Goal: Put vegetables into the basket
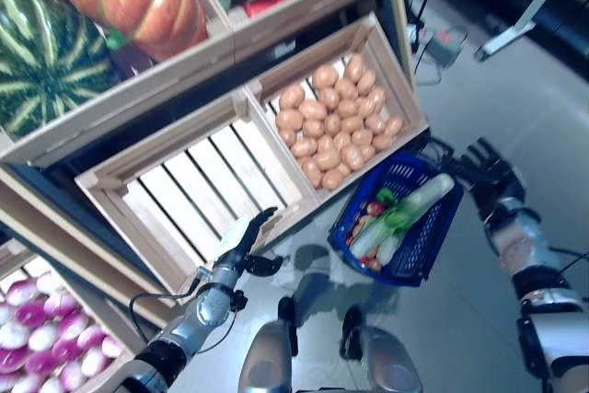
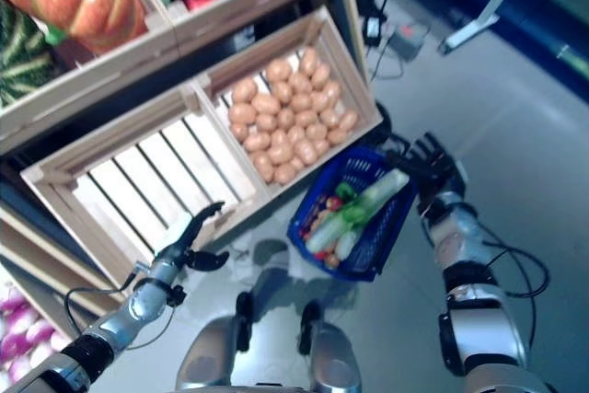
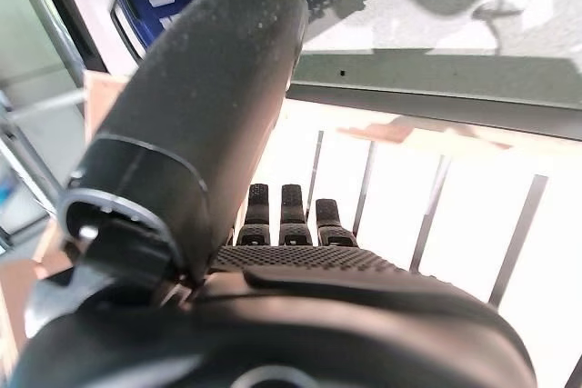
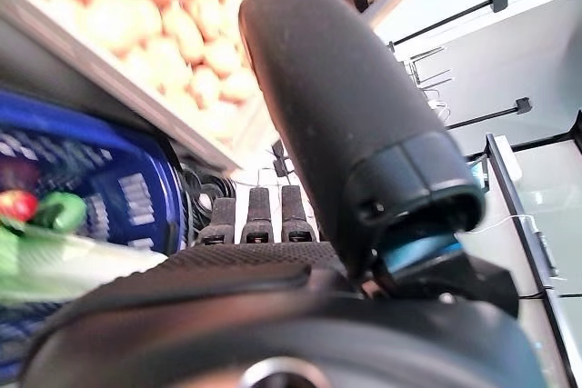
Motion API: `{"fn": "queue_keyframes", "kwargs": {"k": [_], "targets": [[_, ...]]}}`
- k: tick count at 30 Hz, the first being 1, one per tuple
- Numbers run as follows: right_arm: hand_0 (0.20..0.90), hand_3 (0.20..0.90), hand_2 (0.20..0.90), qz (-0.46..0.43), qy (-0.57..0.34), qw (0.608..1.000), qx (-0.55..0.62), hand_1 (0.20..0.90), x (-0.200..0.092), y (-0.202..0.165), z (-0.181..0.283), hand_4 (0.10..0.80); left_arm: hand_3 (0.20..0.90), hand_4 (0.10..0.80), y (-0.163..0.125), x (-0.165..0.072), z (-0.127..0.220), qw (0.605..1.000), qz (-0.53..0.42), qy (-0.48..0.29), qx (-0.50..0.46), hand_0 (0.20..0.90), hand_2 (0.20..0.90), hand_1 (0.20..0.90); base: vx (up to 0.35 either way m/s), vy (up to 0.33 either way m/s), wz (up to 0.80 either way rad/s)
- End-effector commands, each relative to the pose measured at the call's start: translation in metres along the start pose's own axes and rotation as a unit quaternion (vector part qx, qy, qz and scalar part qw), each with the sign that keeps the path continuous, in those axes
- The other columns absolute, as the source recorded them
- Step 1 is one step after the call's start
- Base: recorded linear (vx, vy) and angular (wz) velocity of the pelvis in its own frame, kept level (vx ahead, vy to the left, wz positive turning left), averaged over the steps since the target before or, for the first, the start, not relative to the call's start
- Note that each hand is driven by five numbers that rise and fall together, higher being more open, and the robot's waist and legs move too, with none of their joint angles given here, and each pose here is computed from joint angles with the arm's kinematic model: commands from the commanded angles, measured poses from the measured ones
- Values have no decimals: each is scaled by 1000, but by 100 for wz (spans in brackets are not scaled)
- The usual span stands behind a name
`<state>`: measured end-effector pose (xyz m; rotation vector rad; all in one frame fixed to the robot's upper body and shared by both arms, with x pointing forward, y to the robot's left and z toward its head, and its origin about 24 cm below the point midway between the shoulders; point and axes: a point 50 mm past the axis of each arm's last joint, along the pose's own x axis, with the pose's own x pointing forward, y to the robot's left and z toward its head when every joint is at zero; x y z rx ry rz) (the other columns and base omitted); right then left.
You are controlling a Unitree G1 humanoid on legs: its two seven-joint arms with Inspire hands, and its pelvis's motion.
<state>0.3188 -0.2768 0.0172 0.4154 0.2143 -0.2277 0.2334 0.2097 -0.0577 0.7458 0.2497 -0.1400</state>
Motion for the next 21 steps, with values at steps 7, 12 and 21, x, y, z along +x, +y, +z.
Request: {"fn": "queue_keyframes", "kwargs": {"k": [7, 12, 21], "targets": [[900, 900, 900, 18, 120, 990, 74, 900, -66, -1, -132, 800, 900, 800, -48, -30, -35, 994, -47, 91, -41, 900, 900, 900, 34, 33, -9], [900, 900, 900, -33, 197, 970, 135, 900, -104, -9, -181, 800, 900, 800, -76, -51, -54, 978, -88, 175, -75, 900, 900, 900, 20, 31, -2], [900, 900, 900, -10, 270, 963, 19, 900, -127, -10, -206, 800, 900, 800, -92, -64, -59, 966, -101, 210, -111, 900, 900, 900, 10, 6, 0]]}}
